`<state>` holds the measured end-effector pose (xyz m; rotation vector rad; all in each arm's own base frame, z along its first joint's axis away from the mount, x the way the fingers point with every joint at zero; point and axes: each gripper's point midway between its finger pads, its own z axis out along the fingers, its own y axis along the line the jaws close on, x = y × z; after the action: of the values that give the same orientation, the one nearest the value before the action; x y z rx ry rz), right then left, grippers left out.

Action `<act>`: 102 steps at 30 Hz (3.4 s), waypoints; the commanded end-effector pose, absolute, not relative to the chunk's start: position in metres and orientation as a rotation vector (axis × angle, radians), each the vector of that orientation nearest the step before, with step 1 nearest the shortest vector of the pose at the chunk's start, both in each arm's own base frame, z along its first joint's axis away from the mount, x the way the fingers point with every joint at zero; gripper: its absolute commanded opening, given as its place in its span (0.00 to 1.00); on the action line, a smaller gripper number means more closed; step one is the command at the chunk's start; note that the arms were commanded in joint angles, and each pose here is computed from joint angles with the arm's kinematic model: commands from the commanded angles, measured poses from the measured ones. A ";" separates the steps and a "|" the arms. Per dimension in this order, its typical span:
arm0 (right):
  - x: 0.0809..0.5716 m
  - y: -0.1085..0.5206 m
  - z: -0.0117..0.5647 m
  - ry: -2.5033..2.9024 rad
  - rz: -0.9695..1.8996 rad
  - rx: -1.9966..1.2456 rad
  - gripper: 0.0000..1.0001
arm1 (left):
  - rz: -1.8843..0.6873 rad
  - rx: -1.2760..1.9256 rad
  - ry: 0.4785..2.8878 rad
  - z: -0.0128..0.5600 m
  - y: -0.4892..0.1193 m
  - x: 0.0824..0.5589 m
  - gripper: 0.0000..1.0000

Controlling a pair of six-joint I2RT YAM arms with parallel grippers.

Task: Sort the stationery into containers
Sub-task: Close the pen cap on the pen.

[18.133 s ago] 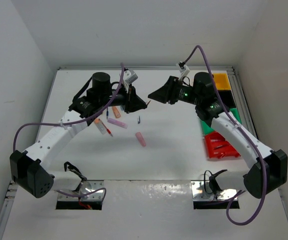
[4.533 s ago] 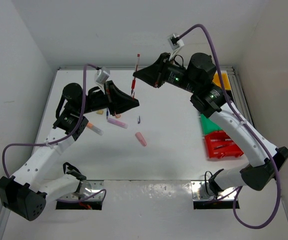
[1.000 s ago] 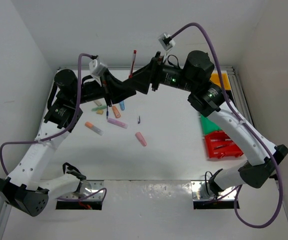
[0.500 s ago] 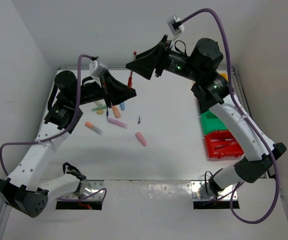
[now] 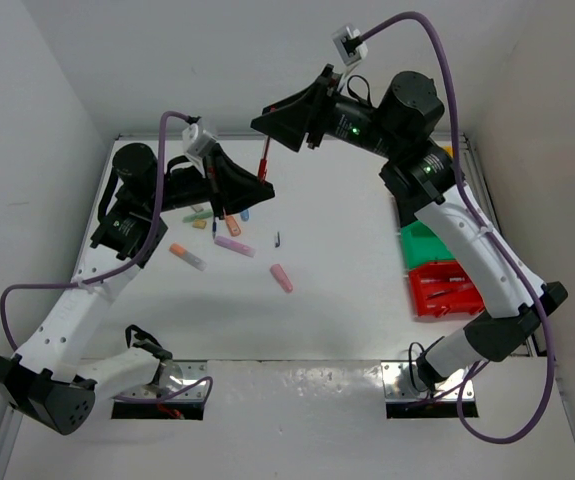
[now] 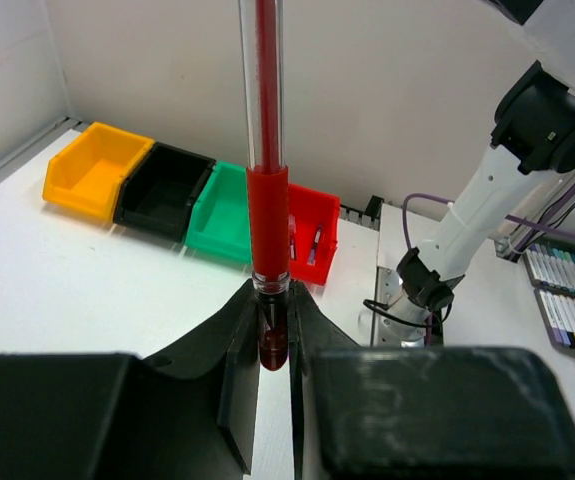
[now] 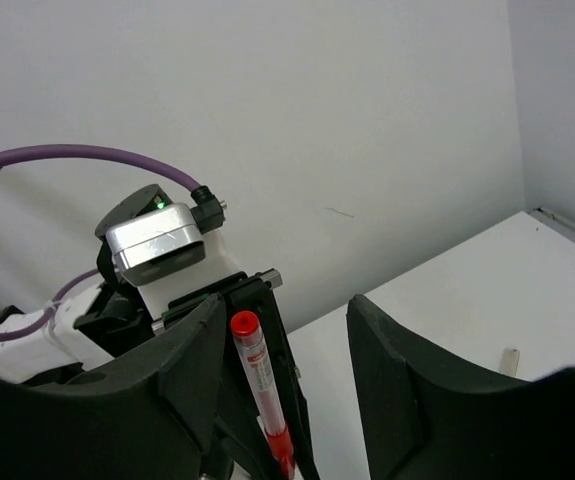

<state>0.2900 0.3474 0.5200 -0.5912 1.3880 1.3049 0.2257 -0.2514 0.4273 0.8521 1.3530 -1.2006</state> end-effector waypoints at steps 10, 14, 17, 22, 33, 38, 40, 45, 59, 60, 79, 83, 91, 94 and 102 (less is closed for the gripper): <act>0.287 0.339 0.547 1.296 1.284 -0.586 0.18 | -1.198 0.862 1.288 0.440 -0.251 0.218 0.00; 0.292 0.339 0.544 1.309 1.272 -0.574 0.00 | -1.211 0.859 1.282 0.441 -0.252 0.218 0.00; 0.292 0.342 0.538 1.325 1.270 -0.580 0.00 | -1.217 0.856 1.273 0.445 -0.252 0.217 0.00; 0.283 0.353 0.515 1.382 1.279 -0.619 0.00 | -1.212 0.843 1.254 0.454 -0.252 0.218 0.00; 0.258 0.372 0.459 1.506 1.338 -0.700 0.00 | -1.200 0.844 1.223 0.467 -0.251 0.218 0.00; 0.259 0.372 0.444 1.548 1.340 -0.692 0.00 | -1.191 0.841 1.212 0.472 -0.250 0.219 0.00; 0.259 0.374 0.437 1.566 1.343 -0.692 0.00 | -1.189 0.842 1.208 0.474 -0.250 0.220 0.00; 0.258 0.374 0.429 1.592 1.349 -0.687 0.00 | -1.189 0.842 1.202 0.477 -0.250 0.220 0.00; 0.257 0.379 0.411 1.642 1.357 -0.690 0.00 | -1.195 0.843 1.165 0.489 -0.249 0.215 0.00; 0.258 0.379 0.409 1.647 1.356 -0.689 0.00 | -1.194 0.844 1.161 0.490 -0.249 0.215 0.00; 0.253 0.381 0.379 1.743 1.383 -0.680 0.00 | -1.144 0.854 1.087 0.516 -0.245 0.215 0.00; 0.254 0.382 0.379 1.747 1.386 -0.676 0.00 | -1.144 0.856 1.087 0.517 -0.246 0.216 0.00; 0.268 0.376 0.402 1.691 1.349 -0.659 0.00 | -1.139 0.844 1.160 0.499 -0.246 0.222 0.00; 0.278 0.371 0.411 1.673 1.328 -0.636 0.00 | -1.145 0.835 1.194 0.488 -0.246 0.223 0.06; 0.281 0.370 0.418 1.652 1.322 -0.633 0.00 | -1.150 0.824 1.214 0.479 -0.246 0.225 0.29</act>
<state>0.2865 0.3644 0.4460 -0.5870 1.5526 1.3075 0.2371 -0.2539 0.4310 0.8072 1.4025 -1.2182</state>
